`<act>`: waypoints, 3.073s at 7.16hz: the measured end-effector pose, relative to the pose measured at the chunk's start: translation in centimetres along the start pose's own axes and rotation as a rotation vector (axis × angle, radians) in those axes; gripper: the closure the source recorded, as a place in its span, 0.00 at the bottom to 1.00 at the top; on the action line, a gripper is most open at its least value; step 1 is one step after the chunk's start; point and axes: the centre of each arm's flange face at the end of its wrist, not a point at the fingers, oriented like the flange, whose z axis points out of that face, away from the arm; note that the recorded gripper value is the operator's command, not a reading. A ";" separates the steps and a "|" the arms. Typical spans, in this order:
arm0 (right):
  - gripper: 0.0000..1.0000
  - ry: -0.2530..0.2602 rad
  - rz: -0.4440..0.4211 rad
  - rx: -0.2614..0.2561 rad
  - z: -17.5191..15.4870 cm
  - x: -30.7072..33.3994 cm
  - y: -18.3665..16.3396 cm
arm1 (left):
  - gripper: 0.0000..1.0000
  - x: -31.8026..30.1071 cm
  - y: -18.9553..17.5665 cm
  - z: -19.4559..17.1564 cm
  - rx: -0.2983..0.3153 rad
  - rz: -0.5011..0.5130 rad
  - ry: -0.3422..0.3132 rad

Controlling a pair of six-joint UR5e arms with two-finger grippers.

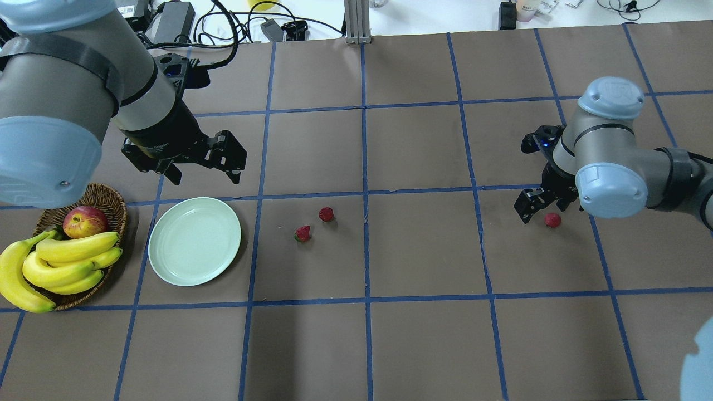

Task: Collect all strawberries into plate
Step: 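Move the right gripper back over the last strawberry, then grasp the last strawberry with the right gripper and lift it, then carry the strawberry toward the others and open the right gripper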

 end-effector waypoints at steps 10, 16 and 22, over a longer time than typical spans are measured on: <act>0.90 0.021 -0.020 -0.029 1.8 2.0 0.7 | 0.00 0.0 0.0 0.1 -0.003 0.000 0.000; 0.89 0.040 0.122 0.052 -2.4 -10.0 -3.7 | 0.00 0.0 0.0 0.3 -0.006 0.000 0.000; 0.89 -0.100 0.087 0.128 -2.1 -35.2 -5.6 | 0.00 0.0 0.0 0.0 -0.001 0.000 0.000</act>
